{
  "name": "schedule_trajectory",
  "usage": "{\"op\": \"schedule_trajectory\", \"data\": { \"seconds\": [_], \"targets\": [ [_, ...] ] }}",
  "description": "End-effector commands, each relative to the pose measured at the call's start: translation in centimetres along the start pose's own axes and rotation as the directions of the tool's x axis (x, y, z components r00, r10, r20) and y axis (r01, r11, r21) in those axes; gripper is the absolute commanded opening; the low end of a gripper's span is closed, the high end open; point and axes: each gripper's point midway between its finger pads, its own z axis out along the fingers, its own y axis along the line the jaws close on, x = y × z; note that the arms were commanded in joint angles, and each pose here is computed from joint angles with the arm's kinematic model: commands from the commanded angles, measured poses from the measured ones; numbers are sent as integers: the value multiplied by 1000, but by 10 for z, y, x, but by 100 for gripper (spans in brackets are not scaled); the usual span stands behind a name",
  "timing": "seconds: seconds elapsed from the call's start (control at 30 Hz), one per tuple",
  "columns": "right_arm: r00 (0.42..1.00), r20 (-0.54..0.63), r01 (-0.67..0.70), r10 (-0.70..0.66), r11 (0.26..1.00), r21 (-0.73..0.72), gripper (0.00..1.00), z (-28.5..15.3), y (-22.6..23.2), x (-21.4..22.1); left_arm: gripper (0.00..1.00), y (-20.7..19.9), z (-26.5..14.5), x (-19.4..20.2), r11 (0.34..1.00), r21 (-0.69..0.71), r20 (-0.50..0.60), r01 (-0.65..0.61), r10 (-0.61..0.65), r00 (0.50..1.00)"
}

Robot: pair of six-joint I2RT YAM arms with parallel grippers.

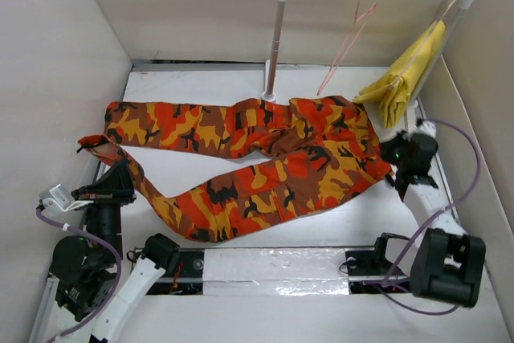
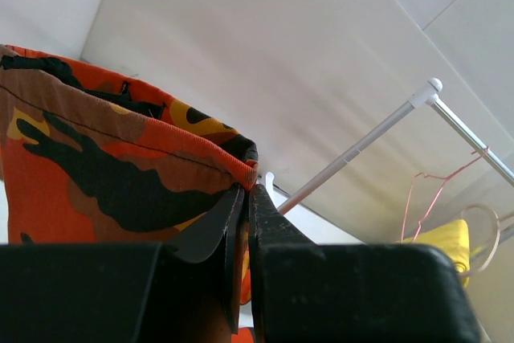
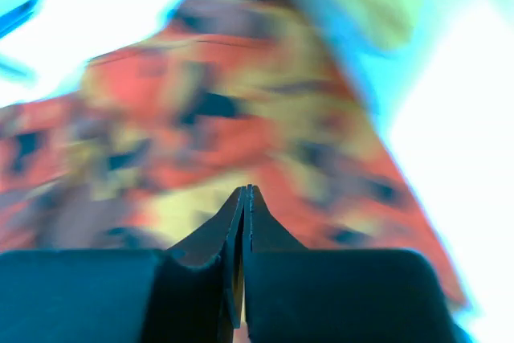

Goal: Place the trousers on the hanger
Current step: Fold the trousers at the center of the board.

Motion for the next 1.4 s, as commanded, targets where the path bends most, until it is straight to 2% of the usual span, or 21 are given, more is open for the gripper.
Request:
{"op": "schedule_trajectory", "data": {
  "seconds": [0.0,0.07,0.17,0.2,0.3,0.4,0.57,0.63,0.67,0.7,0.73,0.83,0.97,1.0,1.03,1.1,1.13,1.17,1.37],
  "targets": [
    [993,-48,-94,104,981,172,0,-26,-75,51,0,-1,-27,-40,989,102,134,107,-120,984],
    [992,-61,-98,110,980,173,0,-36,-80,58,0,-1,-27,-40,989,106,134,107,-121,984],
    [987,-96,-100,126,965,241,29,-46,-91,66,0,-2,-27,-39,988,111,131,108,-122,984],
    [988,-92,-98,124,964,248,46,-48,-92,66,0,-2,-28,-40,988,113,133,110,-124,983],
    [990,-69,-105,126,961,254,62,-47,-95,69,0,-2,-29,-41,987,113,134,110,-125,983],
    [987,-85,-117,138,969,219,63,-39,-92,74,0,-2,-29,-41,987,115,136,112,-127,983],
    [963,-202,-144,179,974,174,56,-21,-87,92,0,-2,-28,-40,988,111,131,108,-122,984],
    [962,-202,-156,185,976,151,47,-15,-85,91,0,0,-28,-40,989,101,133,111,-124,983],
    [958,-206,-169,198,974,150,41,-13,-87,92,0,1,-29,-42,988,99,138,115,-128,982],
    [958,-208,-172,200,975,143,8,-12,-85,90,0,3,-29,-43,989,92,143,117,-130,981],
    [957,-196,-189,216,971,150,0,-13,-89,86,0,4,-30,-44,988,91,150,122,-135,979],
    [970,-126,-190,207,973,134,0,-27,-83,66,0,6,-31,-46,988,83,157,127,-139,978],
    [987,40,-162,157,952,260,0,-71,-93,27,0,5,-30,-47,988,86,160,131,-144,977],
    [986,37,-165,162,943,289,0,-84,-93,30,0,6,-31,-48,988,83,164,134,-146,976],
    [981,155,-153,112,948,279,0,-103,-84,1,0,6,-30,-49,988,80,167,135,-147,975],
    [975,205,-158,91,927,339,0,-129,-86,-6,0,7,-31,-51,987,75,172,141,-152,973],
    [952,302,-151,49,934,325,0,-150,-74,-31,0,8,-30,-50,988,68,170,140,-150,974],
    [938,346,-164,30,917,363,0,-163,-77,-41,0,9,-31,-50,988,62,171,141,-149,974],
    [938,343,-128,-44,878,461,0,-204,-72,-69,0,18,-30,-59,989,-1,200,151,-148,969]
  ]
}}
